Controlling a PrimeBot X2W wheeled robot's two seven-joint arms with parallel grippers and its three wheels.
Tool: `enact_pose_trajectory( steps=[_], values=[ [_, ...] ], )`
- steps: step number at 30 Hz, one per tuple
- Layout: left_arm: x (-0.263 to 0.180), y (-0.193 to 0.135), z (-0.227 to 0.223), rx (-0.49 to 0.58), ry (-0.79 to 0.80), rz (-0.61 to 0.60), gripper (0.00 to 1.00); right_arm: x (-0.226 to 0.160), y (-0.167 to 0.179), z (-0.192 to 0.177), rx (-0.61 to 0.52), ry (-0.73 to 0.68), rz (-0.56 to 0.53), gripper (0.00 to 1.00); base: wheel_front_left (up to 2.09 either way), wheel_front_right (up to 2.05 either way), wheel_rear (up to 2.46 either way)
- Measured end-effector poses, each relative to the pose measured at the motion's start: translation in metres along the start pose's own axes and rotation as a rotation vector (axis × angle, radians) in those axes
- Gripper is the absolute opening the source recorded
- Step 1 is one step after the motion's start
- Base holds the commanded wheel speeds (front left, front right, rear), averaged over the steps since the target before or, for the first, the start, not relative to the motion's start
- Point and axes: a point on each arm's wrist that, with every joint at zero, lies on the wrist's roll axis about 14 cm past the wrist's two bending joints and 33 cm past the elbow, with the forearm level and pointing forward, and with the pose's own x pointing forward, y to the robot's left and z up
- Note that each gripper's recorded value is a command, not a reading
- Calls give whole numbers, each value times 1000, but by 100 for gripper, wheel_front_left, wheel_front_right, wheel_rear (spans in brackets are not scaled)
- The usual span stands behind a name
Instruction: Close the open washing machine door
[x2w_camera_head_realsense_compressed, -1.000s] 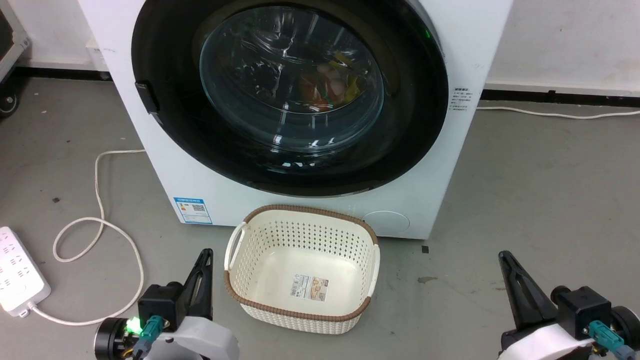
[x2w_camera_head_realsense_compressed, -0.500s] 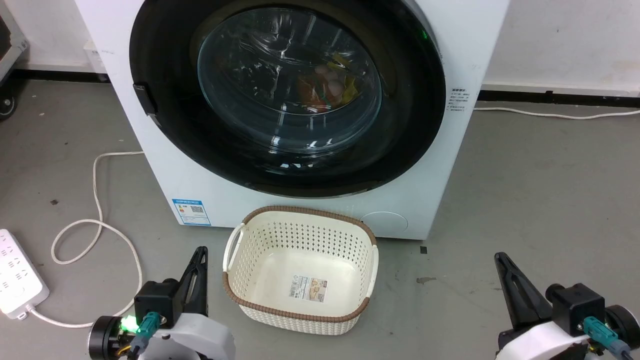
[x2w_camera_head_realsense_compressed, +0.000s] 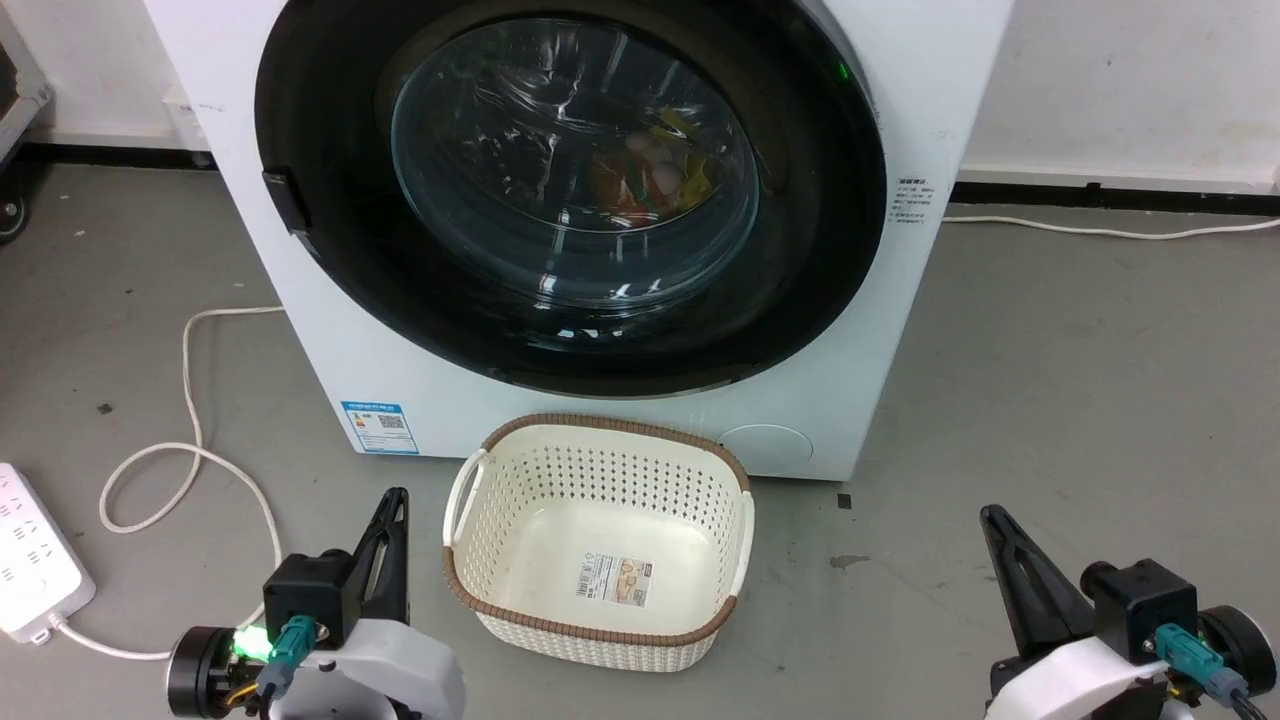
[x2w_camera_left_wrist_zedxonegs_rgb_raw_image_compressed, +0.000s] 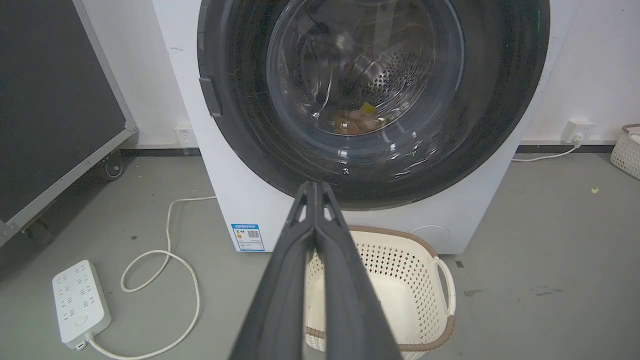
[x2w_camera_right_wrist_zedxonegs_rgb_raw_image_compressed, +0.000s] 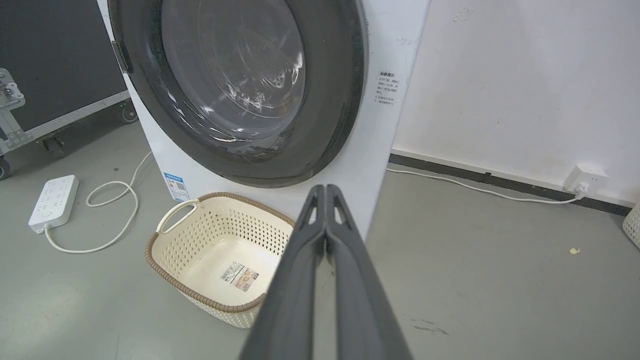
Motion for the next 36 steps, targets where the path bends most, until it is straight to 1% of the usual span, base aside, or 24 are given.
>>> enact_pose_trajectory(
  steps=[36],
  values=[
    [0,4,5,22,8,17,0,1,2,0,-2,22,7,0,0,0,0]
  ],
)
